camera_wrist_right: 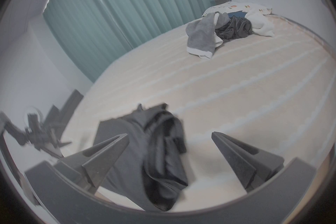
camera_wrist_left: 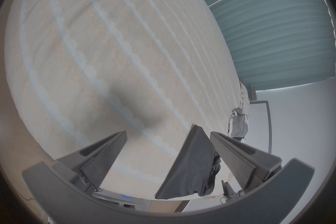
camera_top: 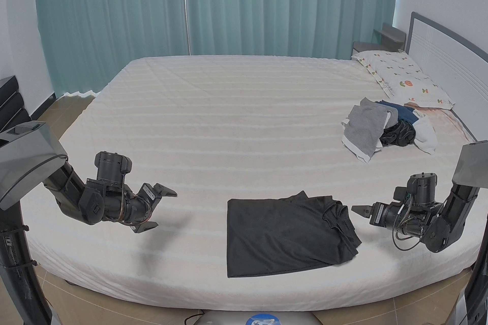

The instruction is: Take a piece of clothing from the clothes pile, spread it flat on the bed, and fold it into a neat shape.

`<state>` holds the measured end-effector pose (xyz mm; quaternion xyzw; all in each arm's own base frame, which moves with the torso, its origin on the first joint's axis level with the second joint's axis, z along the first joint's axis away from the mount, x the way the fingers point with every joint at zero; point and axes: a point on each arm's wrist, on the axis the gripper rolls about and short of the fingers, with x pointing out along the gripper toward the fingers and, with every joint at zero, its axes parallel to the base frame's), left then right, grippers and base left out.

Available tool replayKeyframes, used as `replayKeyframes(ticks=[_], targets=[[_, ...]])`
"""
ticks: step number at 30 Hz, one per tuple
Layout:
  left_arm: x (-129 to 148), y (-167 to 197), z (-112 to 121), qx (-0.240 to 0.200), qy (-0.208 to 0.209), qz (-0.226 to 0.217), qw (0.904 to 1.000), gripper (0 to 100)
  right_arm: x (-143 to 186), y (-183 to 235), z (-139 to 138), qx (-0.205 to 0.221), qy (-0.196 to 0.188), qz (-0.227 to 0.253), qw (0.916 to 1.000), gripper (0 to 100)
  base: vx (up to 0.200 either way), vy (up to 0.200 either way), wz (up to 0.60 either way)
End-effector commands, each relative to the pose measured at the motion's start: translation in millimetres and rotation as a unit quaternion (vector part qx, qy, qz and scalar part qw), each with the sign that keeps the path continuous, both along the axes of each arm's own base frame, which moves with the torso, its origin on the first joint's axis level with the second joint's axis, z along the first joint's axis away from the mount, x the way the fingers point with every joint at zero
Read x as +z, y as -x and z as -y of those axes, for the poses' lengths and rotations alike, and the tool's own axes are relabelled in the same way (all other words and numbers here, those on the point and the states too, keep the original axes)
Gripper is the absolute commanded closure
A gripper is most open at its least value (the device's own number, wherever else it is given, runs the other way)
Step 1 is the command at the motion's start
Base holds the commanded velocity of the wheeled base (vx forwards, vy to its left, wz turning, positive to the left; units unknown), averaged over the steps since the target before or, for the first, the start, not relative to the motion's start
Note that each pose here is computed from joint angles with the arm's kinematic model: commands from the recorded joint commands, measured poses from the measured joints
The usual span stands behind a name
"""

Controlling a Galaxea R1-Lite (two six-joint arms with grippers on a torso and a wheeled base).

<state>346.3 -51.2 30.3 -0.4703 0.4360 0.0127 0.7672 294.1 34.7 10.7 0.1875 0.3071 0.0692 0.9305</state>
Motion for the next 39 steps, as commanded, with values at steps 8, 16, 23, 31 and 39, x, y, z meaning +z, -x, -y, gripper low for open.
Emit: replayKeyframes(ticks=[8,16,23,31,39], targets=[[-2,-1,1,-0.001,-0.002,-0.002,1.0000,0,-2,-22,-84,0.033,-0.146,0.000,0.9887,0,0.025,0.000,0.00],[-3,-1,2,-0.002,-0.003,-0.003,1.0000,0,-10,-19,-99,0.048,-0.153,-0.017,0.9869,0,0.000,0.000,0.00],[-4,-1,2,-0.003,-0.004,-0.003,1.0000,0,-27,-15,-101,0.051,-0.128,-0.055,0.9889,0,0.000,0.000,0.00],[-4,-1,2,-0.003,-0.004,-0.002,1.0000,0,-39,-31,-100,0.040,-0.127,-0.058,0.9894,0,0.000,0.000,0.00],[-4,-1,2,-0.003,-0.004,-0.002,1.0000,0,-40,-47,-94,0.020,-0.129,-0.060,0.9897,0,0.000,0.000,0.00]])
